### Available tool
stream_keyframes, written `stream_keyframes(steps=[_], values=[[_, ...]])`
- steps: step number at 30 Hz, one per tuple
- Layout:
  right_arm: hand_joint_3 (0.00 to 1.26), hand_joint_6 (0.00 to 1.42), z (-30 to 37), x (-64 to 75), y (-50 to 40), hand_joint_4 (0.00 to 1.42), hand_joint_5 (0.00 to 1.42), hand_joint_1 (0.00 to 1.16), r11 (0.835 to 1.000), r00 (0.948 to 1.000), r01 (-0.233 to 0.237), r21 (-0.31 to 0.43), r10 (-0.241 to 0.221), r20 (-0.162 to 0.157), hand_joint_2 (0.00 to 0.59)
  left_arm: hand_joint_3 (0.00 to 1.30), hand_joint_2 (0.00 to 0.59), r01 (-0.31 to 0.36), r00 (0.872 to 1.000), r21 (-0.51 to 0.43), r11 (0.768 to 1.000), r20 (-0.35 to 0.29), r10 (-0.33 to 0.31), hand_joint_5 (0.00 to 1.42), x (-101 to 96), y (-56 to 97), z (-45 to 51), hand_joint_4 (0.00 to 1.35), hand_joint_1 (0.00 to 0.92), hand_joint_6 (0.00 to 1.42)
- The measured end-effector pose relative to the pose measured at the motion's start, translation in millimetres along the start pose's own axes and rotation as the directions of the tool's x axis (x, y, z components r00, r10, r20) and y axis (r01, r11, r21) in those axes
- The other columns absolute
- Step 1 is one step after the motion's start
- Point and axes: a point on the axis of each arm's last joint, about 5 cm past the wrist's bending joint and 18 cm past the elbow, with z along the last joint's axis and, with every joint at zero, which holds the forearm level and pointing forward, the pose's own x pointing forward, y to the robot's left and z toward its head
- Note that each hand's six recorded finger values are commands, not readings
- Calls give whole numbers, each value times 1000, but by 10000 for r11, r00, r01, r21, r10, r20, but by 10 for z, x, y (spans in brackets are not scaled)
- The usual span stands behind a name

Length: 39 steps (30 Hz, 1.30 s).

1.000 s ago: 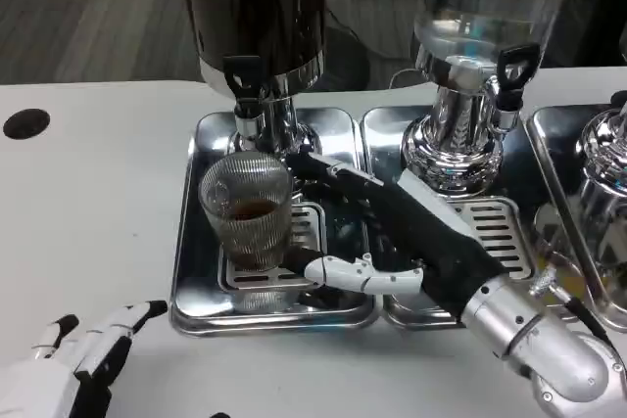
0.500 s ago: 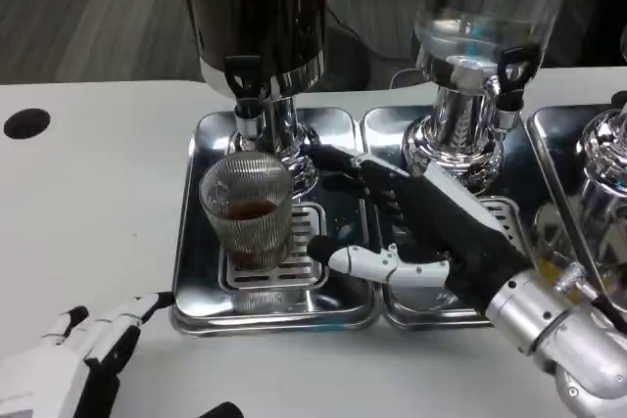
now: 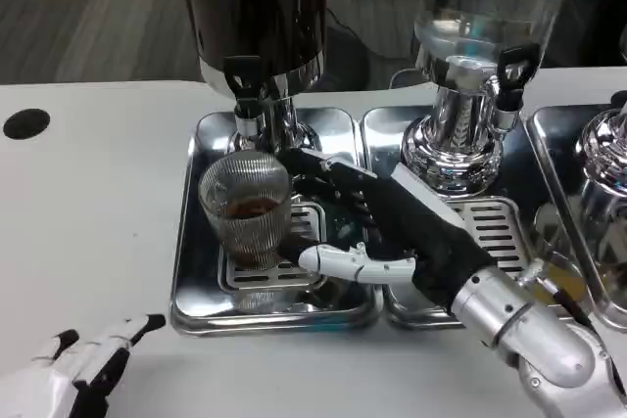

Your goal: Grasp the cup under the faucet to collect the drink, then remove the cup.

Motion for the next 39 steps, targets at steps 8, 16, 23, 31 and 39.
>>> stream_keyframes(steps=[8, 16, 23, 31, 39], values=[[150, 64, -35, 46, 8, 123, 144, 678, 10000, 10000, 9, 35, -9, -45, 169, 211, 72, 148, 9999, 10, 9999, -78, -148, 232, -45, -5, -13, 154, 53, 95], [132, 26, -51, -3, -85, 63, 87, 678, 9990, 9990, 438, -91, -438, 40, 169, 217, 72, 354, 9992, -28, 9994, 168, -353, 231, 27, -14, 20, 154, 53, 95], [88, 0, -54, -34, -139, 0, 27, 672, 9968, 9967, 796, -45, -795, 147, 166, 217, 72, 381, 9990, -37, 9993, 219, -380, 231, 74, -14, 40, 154, 53, 95], [88, 3, -81, -33, -115, 1, 45, 668, 9974, 9974, 722, 28, -722, 64, 160, 217, 72, 420, 9989, -62, 9991, 230, -419, 231, 76, -20, 45, 154, 53, 95], [97, 8, -165, 24, -30, 9, 57, 666, 9984, 9982, 504, 243, -496, -322, 164, 217, 76, 571, 9983, -68, 9983, 110, -570, 231, 31, -24, 37, 154, 53, 95]])
